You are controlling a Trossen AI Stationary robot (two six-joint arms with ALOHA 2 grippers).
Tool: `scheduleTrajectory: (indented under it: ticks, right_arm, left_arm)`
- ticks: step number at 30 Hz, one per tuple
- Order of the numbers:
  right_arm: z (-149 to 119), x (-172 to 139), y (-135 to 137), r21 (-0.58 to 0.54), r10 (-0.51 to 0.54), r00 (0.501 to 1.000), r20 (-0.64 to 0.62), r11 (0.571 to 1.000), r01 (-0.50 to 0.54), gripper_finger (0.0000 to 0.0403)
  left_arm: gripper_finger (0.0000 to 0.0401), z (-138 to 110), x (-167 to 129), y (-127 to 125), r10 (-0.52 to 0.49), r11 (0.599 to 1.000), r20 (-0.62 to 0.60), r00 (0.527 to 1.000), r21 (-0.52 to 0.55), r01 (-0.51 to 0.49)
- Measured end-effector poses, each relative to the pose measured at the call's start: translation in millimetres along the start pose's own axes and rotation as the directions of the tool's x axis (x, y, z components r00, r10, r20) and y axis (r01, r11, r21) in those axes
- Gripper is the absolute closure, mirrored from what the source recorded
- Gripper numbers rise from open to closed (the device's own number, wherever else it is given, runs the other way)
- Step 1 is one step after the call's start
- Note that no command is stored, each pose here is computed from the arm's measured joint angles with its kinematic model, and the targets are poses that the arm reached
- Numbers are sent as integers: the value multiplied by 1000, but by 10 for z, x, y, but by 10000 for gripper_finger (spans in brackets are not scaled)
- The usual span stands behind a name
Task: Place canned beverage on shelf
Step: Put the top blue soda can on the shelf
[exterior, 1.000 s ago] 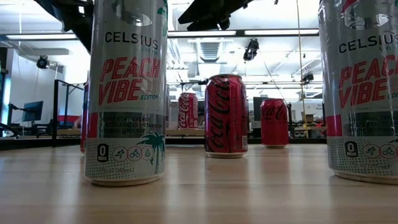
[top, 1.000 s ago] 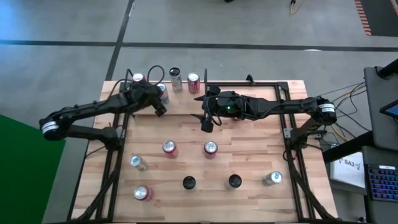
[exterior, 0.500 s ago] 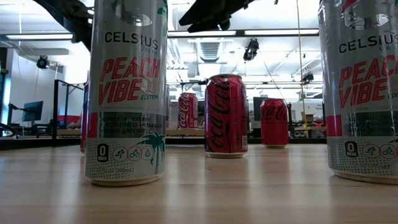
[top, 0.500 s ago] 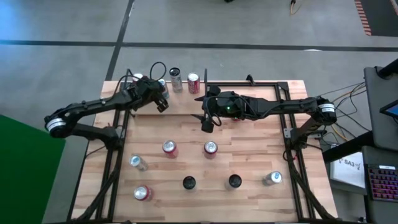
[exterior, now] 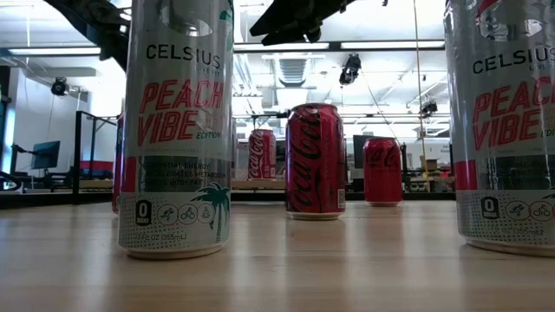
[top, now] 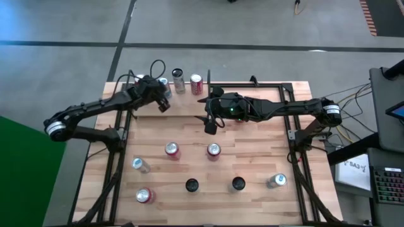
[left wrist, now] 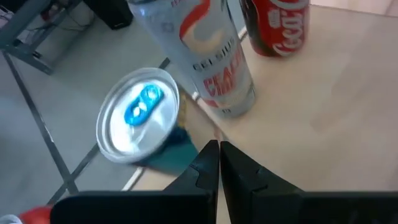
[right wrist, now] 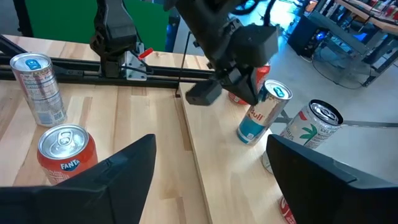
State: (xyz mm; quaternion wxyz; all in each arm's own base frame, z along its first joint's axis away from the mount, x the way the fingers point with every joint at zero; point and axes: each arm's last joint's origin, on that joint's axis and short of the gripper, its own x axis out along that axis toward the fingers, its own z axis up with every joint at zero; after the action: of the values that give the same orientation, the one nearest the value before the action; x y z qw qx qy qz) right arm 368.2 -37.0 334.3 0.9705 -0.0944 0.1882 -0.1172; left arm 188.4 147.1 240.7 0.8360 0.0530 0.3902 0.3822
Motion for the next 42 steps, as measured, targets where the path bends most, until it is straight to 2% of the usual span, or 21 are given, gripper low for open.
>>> scheduleTrajectory:
  ticks: [6, 10, 22, 28, 42]
  right_arm:
    - [1, 0, 0, 0, 0, 1000, 1, 1000, 0, 117]
    - [1, 0, 0, 4, 0, 1000, 1, 1000, 0, 117]
    - [-1, 0, 0, 1, 0, 1000, -1, 1000, 0, 126]
    - [-4, 0, 1, -10, 1, 1000, -4, 1000, -1, 126]
    - [-4, 0, 1, -20, 1, 1000, -4, 1000, -1, 127]
  left_arm:
    - [401, -81, -193, 37, -46, 999, -38, 998, 14, 47]
    - [401, -104, -209, 49, -52, 997, -53, 997, 52, 55]
    - [401, -169, 105, 110, -15, 993, -148, 989, 111, 32]
    - [401, -146, 185, 123, 36, 990, -137, 990, 137, -18]
    - [401, -96, 265, 150, 67, 991, -88, 994, 120, -56]
